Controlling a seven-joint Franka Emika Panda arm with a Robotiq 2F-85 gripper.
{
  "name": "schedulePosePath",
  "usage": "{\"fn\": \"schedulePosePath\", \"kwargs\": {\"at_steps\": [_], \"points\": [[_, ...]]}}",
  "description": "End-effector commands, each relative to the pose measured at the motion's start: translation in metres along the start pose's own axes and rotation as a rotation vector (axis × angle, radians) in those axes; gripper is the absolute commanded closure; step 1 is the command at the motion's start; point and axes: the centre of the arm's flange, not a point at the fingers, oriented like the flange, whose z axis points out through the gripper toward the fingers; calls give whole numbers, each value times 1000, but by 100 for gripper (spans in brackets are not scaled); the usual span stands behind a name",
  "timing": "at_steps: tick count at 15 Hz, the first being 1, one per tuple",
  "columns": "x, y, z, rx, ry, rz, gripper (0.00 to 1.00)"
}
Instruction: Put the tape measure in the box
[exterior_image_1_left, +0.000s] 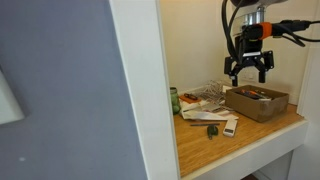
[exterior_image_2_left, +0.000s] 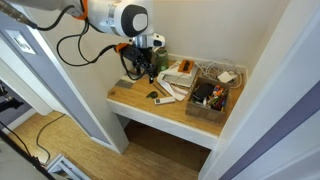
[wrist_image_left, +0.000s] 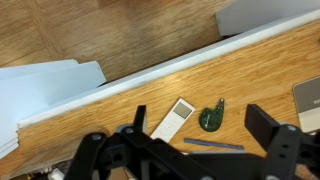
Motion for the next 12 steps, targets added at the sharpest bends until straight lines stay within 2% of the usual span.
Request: {"fn": "schedulePosePath", "kwargs": {"at_steps": [1,7,12], "points": [[26,-25,32,24,55,-3,0],[49,-62,94,53,99,-14,0],[65,-73,136,67,154,4,0]]}}
